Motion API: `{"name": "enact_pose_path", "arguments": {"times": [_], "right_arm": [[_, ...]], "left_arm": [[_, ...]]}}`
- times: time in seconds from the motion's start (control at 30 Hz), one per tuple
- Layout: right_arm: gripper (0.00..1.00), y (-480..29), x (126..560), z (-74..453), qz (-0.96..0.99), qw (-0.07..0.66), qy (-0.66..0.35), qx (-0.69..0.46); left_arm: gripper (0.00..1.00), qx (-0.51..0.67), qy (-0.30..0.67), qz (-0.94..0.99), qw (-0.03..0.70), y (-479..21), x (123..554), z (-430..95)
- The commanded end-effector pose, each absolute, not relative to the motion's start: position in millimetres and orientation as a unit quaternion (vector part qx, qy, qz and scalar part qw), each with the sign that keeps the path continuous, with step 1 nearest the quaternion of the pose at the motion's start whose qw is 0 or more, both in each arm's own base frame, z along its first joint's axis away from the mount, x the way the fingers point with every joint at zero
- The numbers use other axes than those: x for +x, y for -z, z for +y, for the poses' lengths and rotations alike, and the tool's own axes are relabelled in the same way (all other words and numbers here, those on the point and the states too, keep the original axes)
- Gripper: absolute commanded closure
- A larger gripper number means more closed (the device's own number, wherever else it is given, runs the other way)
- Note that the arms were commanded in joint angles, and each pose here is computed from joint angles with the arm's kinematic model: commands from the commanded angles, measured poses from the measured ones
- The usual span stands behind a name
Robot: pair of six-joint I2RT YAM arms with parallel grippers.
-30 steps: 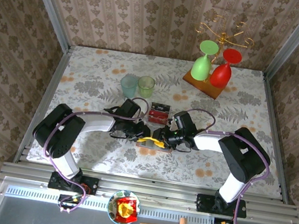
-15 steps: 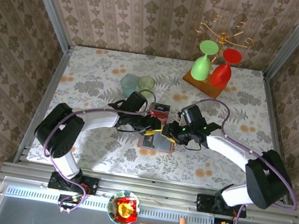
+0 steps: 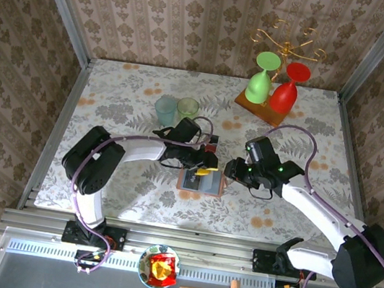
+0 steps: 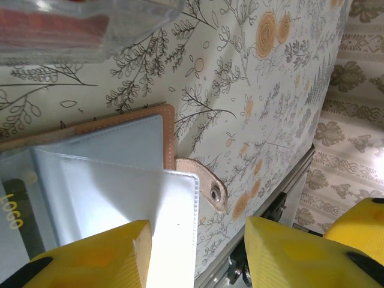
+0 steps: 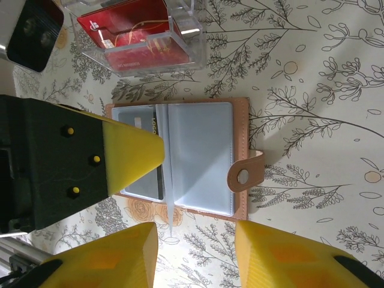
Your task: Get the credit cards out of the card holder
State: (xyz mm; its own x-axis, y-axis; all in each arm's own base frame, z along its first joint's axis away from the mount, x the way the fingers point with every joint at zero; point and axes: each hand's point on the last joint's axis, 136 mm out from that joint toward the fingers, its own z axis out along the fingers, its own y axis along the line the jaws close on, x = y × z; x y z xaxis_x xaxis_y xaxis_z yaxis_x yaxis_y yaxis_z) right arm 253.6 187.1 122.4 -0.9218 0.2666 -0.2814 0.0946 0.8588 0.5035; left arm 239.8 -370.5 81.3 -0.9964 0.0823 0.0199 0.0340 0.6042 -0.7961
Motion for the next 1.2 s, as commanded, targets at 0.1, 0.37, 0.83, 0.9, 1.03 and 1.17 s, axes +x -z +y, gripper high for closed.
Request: {"name": "enact_pose_path", "arguments": {"times": [0.1,0.37,0.83,0.9,1.03,1.17], "right_arm": [[0.62,-125,258,194,0.941,0.172,-0.269,0.110],[0.64,-126,262,204,0.938,0.163,-0.284,0.111],[0.66,-116,261,225,0.937,0.136,-0.303,0.106],[0.67,-113,262,232,0.937,0.129,-0.307,0.103],[0.68,-103,266,248,0.939,0.112,-0.310,0.096],[0.68,-95,268,262,0.941,0.098,-0.311,0.087]], "left_arm": [[0.54,-0.059,-0.464,-0.884,0.021,-92,240,-380],[0.53,-0.055,-0.466,-0.882,0.034,-77,236,-380],[0.56,-0.055,-0.465,-0.884,0.009,-87,237,-365],[0.56,-0.049,-0.458,-0.888,0.000,-88,239,-355],[0.57,-0.034,-0.444,-0.895,-0.011,-85,240,-334],[0.57,-0.021,-0.427,-0.904,-0.017,-77,237,-314]]}}
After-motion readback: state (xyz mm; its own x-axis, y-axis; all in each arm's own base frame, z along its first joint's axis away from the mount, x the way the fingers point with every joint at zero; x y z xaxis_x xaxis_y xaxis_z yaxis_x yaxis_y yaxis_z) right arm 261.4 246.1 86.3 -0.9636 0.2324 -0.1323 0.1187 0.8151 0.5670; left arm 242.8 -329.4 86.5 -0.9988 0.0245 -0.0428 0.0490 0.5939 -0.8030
